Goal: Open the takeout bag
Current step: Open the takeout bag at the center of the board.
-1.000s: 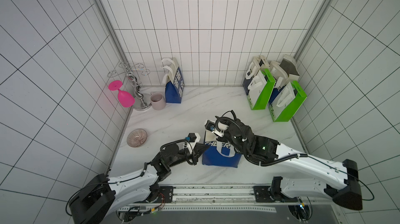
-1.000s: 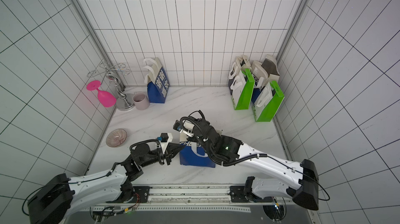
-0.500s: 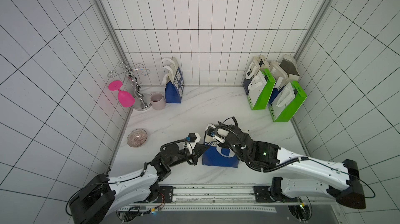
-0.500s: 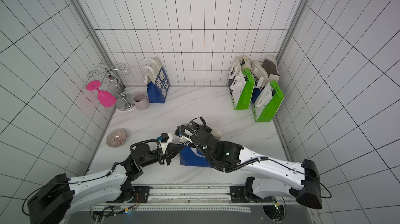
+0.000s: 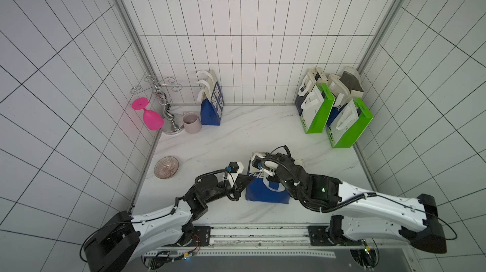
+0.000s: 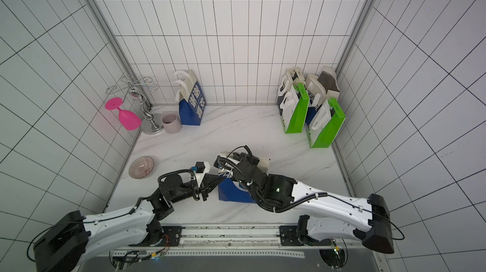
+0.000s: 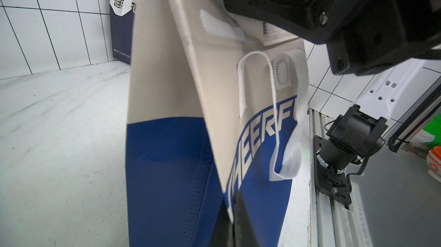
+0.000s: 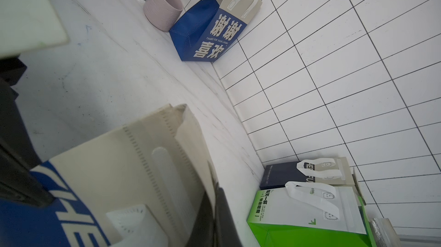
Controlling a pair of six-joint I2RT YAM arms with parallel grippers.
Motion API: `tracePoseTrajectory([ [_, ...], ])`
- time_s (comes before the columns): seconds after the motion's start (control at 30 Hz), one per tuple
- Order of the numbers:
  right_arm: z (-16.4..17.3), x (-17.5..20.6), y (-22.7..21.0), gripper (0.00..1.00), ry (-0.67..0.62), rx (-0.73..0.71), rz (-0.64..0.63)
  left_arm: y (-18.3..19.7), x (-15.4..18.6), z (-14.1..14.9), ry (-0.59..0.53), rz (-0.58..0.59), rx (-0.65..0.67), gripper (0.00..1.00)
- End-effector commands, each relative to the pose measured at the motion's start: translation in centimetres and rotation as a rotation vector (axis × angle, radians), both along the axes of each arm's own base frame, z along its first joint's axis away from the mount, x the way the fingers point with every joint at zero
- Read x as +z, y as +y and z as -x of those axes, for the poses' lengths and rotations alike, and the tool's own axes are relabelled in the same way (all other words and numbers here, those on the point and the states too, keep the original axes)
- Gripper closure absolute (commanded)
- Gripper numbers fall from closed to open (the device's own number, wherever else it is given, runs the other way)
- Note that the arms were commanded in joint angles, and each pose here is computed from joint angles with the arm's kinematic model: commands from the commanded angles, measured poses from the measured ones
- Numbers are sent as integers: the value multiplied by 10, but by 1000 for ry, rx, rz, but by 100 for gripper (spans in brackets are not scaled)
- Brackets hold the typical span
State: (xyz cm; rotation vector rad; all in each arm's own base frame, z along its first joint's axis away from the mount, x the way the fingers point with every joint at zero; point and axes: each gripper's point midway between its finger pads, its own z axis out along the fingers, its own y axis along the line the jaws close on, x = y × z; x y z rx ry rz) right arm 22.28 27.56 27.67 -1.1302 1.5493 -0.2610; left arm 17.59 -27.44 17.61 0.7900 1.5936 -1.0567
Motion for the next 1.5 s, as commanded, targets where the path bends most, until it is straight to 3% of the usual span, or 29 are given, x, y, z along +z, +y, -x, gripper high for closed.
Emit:
tracePoseTrajectory([
  [0.0, 0, -20, -16, 100, 8, -43, 71, -2, 12, 2, -38, 24, -14, 100],
  [0.2, -4, 1, -21, 100, -29, -42, 109, 1, 13, 0, -42, 20, 6, 100],
  [1.47, -6, 65, -26, 100, 169, 149, 355, 4, 6, -1, -41, -4, 26, 100],
])
